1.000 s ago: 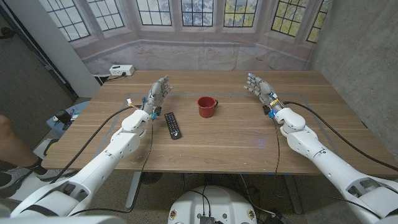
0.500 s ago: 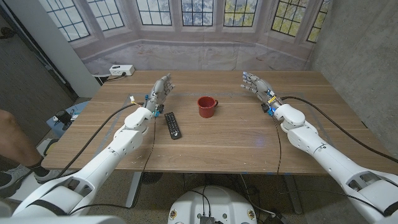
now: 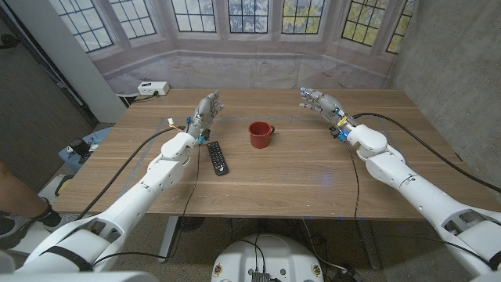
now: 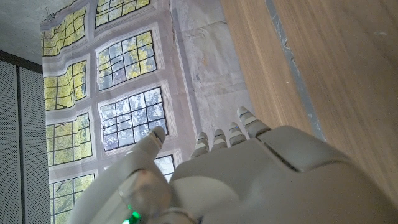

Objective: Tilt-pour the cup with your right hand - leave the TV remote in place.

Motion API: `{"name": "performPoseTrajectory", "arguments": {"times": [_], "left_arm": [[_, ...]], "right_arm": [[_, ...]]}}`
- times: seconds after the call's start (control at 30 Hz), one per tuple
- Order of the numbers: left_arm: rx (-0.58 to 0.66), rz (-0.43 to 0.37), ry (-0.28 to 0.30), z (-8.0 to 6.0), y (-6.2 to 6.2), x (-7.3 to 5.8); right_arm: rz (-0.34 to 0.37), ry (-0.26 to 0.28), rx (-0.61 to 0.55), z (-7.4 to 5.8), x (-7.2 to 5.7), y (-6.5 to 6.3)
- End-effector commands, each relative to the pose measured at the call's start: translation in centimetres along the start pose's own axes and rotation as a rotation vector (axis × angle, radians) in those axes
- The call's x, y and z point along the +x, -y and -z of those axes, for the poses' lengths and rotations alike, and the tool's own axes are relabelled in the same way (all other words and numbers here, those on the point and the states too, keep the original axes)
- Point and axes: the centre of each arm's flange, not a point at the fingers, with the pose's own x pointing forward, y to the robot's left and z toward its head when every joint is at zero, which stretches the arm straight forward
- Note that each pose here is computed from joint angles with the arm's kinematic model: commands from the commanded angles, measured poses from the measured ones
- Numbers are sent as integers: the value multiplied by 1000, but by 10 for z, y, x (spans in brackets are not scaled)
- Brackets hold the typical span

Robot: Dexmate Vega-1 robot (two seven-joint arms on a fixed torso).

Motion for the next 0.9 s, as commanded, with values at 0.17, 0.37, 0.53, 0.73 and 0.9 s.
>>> {"name": "performPoseTrajectory", "arguments": {"times": [0.17, 0.37, 0.53, 0.73, 0.9], "left_arm": [[0, -27, -2, -3, 13, -15], [-5, -36, -5, -3, 16, -22], [-3, -39, -4, -5, 18, -27], [1, -42, 3, -9, 20, -30], [2, -38, 5, -11, 23, -30]], "right_arm": [[-153, -14, -85, -5, 15, -8], [-193, -12, -96, -2, 21, -8], [-216, -11, -98, 3, 24, -7], [-247, -10, -109, 9, 29, -5], [-268, -17, -131, 13, 29, -3]]}}
